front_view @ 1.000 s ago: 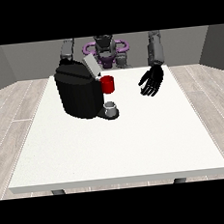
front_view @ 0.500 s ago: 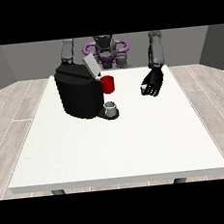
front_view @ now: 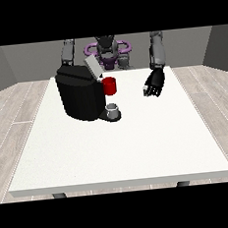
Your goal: Insert the coffee pod into the coffee machine and close the lid
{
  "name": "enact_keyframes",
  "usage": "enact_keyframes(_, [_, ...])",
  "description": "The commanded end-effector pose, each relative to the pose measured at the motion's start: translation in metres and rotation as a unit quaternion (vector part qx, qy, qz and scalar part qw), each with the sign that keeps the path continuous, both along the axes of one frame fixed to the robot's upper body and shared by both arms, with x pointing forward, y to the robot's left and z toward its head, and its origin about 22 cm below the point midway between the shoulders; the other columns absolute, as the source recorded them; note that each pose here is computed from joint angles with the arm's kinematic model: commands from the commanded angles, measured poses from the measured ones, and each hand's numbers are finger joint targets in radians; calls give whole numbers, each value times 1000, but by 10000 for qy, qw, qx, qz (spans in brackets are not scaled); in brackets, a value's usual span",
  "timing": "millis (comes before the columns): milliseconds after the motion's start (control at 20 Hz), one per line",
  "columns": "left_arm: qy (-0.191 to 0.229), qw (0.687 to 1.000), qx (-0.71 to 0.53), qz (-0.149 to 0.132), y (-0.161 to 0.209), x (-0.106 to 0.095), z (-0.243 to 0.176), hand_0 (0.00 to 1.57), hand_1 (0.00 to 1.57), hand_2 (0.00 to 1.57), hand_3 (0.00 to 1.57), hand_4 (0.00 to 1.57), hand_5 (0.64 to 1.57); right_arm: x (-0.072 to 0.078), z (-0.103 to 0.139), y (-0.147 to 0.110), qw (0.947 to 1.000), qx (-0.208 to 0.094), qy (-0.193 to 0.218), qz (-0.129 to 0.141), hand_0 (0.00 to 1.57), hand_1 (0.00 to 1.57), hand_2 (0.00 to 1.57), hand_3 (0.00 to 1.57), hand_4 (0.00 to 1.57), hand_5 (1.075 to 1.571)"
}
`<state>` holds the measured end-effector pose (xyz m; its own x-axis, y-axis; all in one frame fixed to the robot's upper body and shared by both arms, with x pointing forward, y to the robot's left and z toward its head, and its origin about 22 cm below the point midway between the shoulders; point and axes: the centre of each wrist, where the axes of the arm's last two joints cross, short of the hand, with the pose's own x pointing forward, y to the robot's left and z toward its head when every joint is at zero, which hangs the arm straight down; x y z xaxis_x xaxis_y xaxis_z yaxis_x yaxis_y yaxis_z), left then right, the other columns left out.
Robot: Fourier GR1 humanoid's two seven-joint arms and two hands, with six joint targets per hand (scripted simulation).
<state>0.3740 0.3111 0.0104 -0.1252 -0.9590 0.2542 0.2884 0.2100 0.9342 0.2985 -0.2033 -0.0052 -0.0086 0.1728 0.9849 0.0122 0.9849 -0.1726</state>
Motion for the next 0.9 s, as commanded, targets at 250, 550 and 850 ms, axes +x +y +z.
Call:
enact_keyframes(250, [-243, 9931, -998, -564, -4, 14, 22, 1451, 1451, 1437, 1359, 521, 1571, 4, -10, -31, 9977, -384, 242, -506, 0, 0, 0, 0, 0, 1571])
enact_keyframes(550, [383, 9912, -959, -827, -69, 38, 54, 1375, 1375, 1381, 1327, 490, 1571, -2, -42, -6, 9946, -511, 726, -542, 0, 0, 0, 0, 0, 1571])
enact_keyframes(850, [372, 9902, -1076, -812, -69, 52, 92, 1403, 1403, 1396, 1341, 598, 1571, -1, -35, -6, 9955, -555, 732, -212, 0, 0, 0, 0, 0, 1571])
